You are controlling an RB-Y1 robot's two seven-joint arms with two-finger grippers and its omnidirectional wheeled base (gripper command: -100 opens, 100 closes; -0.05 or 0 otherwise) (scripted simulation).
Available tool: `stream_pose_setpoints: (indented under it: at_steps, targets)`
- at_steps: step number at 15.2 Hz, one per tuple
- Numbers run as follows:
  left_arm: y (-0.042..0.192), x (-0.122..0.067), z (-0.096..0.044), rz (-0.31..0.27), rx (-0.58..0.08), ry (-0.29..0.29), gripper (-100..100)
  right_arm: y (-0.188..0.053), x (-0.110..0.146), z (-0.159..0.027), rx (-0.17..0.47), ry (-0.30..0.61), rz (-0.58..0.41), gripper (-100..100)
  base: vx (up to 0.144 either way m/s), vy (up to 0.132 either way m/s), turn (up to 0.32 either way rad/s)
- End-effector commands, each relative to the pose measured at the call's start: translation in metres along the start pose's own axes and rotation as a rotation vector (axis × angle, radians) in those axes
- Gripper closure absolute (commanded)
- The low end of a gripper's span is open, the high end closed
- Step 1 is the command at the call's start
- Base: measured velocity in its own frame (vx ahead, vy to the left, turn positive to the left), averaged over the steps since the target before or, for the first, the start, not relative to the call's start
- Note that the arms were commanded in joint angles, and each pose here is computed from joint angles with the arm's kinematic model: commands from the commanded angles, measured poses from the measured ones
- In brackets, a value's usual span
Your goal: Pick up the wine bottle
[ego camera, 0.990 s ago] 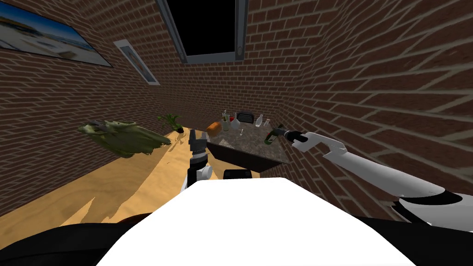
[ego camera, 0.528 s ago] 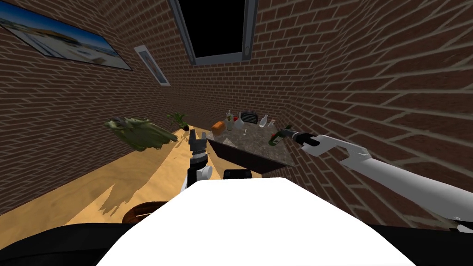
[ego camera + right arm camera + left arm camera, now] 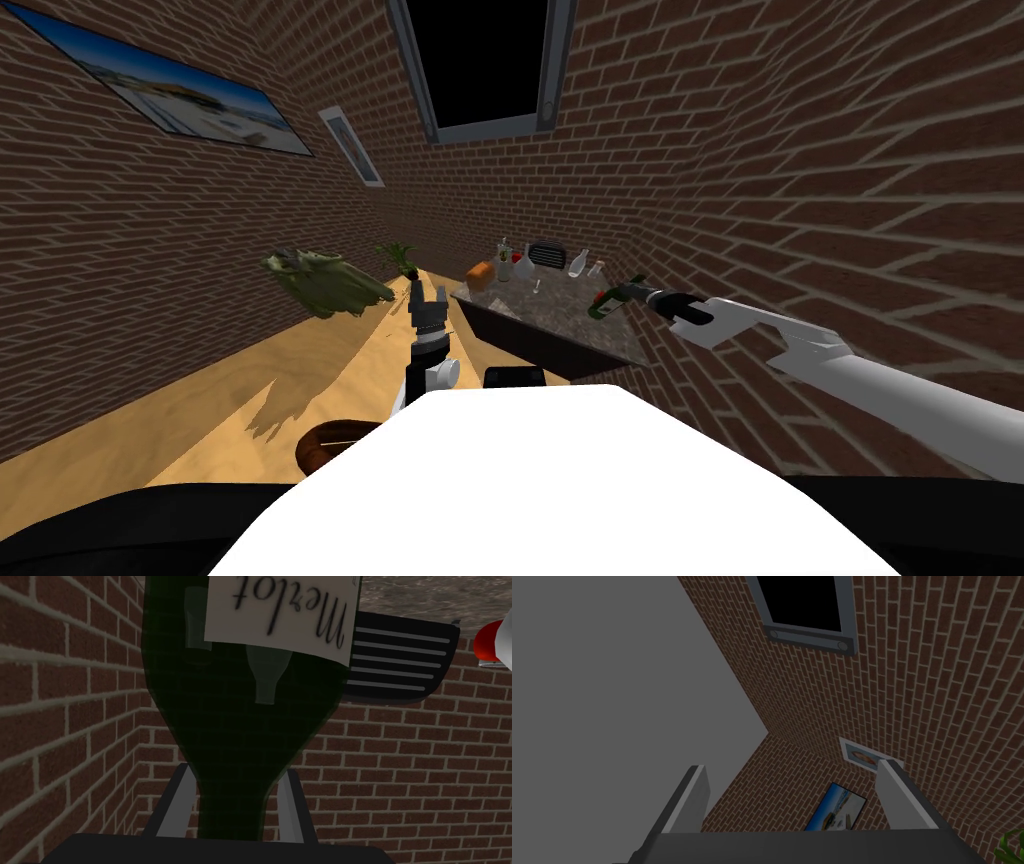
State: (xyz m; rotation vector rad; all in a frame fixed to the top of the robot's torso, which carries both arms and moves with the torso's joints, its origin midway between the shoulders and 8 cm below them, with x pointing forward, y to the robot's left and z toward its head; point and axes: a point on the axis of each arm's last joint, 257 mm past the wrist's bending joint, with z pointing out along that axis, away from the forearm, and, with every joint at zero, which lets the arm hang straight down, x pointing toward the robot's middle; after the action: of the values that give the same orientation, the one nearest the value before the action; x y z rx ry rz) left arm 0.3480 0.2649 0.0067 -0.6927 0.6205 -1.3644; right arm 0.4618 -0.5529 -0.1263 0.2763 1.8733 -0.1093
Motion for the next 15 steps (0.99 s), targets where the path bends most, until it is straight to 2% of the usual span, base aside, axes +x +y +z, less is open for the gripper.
stream_pose_setpoints:
  at_steps: [1,2,3,6,7,11,12,13,15]
  targets:
    - [0.0,0.0,0.0,0.0,0.0,0.0,0,-0.01,0.009,-0.006,0.013,0.017,0.001,100,-0.001,0.02,0.013]
    - [0.0,0.0,0.0,0.0,0.0,0.0,0,-0.011,0.01,-0.007,0.015,0.02,0.001,100,0.0,0.012,-0.033]
    - [0.0,0.0,0.0,0.0,0.0,0.0,0,-0.015,-0.008,-0.01,0.0,-0.011,-0.005,100,-0.008,0.041,0.145]
    - [0.0,0.0,0.0,0.0,0.0,0.0,0,-0.032,0.009,-0.018,0.031,0.024,-0.003,100,-0.006,0.036,0.114]
    - [0.0,0.0,0.0,0.0,0.0,0.0,0,-0.032,-0.013,-0.019,0.009,-0.01,-0.013,100,-0.01,0.043,0.178]
    - [0.0,0.0,0.0,0.0,0.0,0.0,0,-0.05,0.008,-0.029,0.042,0.032,-0.011,100,-0.003,0.028,0.066]
    - [0.0,0.0,0.0,0.0,0.0,0.0,0,-0.05,-0.011,-0.031,0.02,0.007,-0.021,100,-0.005,0.037,0.139]
    - [0.0,0.0,0.0,0.0,0.0,0.0,0,-0.055,-0.01,-0.034,0.03,0.01,-0.016,100,-0.01,0.047,0.198]
    - [0.0,0.0,0.0,0.0,0.0,0.0,0,-0.065,0.007,-0.039,0.049,0.044,-0.021,100,-0.001,0.026,0.071]
